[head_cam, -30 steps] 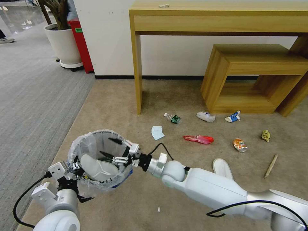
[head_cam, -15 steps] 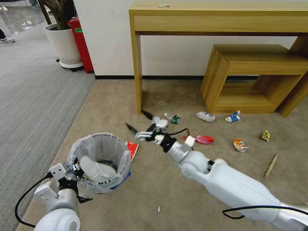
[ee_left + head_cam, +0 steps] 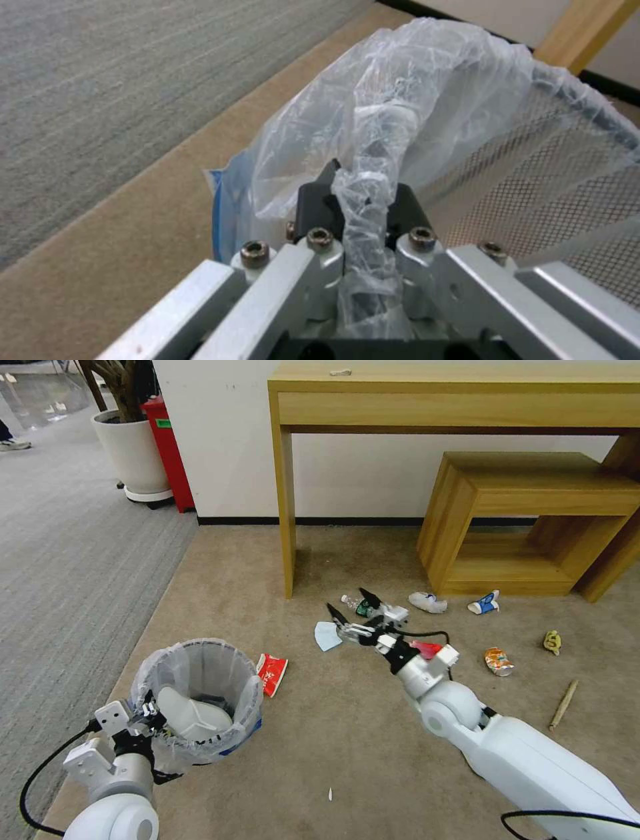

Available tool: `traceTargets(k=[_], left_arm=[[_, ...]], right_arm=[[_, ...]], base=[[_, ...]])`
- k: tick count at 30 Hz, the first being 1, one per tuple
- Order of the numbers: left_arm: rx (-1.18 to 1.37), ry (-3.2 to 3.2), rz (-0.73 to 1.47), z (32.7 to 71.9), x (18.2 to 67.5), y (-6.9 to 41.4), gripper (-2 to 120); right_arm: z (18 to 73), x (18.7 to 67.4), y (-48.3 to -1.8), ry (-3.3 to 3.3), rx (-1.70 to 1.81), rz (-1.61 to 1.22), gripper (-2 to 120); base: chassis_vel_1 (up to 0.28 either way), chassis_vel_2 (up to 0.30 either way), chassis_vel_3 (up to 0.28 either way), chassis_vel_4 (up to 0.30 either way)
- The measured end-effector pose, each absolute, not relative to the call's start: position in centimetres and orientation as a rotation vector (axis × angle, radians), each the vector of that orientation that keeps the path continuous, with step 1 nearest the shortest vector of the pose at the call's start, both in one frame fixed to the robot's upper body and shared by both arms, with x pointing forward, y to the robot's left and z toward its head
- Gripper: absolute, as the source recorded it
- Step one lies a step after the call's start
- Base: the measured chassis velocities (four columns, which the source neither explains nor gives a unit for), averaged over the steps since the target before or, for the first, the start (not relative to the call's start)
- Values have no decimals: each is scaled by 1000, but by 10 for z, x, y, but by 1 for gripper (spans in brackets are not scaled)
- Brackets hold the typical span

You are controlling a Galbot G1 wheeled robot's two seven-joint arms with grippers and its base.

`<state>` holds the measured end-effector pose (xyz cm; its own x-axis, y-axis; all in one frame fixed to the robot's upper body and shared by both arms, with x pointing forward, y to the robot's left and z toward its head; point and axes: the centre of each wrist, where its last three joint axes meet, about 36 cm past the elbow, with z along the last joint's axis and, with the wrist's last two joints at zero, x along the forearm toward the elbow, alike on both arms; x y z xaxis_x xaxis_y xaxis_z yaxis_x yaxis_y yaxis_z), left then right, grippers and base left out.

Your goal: Pick up the trash bin and place the garbage on the floor into it.

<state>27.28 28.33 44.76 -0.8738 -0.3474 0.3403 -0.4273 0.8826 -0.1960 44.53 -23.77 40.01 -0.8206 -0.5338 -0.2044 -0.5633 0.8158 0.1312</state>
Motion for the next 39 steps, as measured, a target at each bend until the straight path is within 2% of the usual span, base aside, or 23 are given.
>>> traceTargets(k=[13,21,30,35,39], left_arm=[[553,-2743,395,436,281,280,3],[535,-2745,409,429,290,275,3],[535,-2743,414,423,297,276,3],[536,-2738,426,416,305,278,3],[539,-2739,438,415,310,279,3]], right_arm=[[391,414,-316,3053,-495,9,100],[389,383,-360,3203,-309,-346,100],[395,362,-398,3228,-235,-632,100],[401,346,-426,3175,-329,-835,96],[390,333,-430,3192,-324,-872,95]], base=[[0,0,0,0],[0,0,0,0],[0,0,0,0],[0,0,0,0],[0,0,0,0]])
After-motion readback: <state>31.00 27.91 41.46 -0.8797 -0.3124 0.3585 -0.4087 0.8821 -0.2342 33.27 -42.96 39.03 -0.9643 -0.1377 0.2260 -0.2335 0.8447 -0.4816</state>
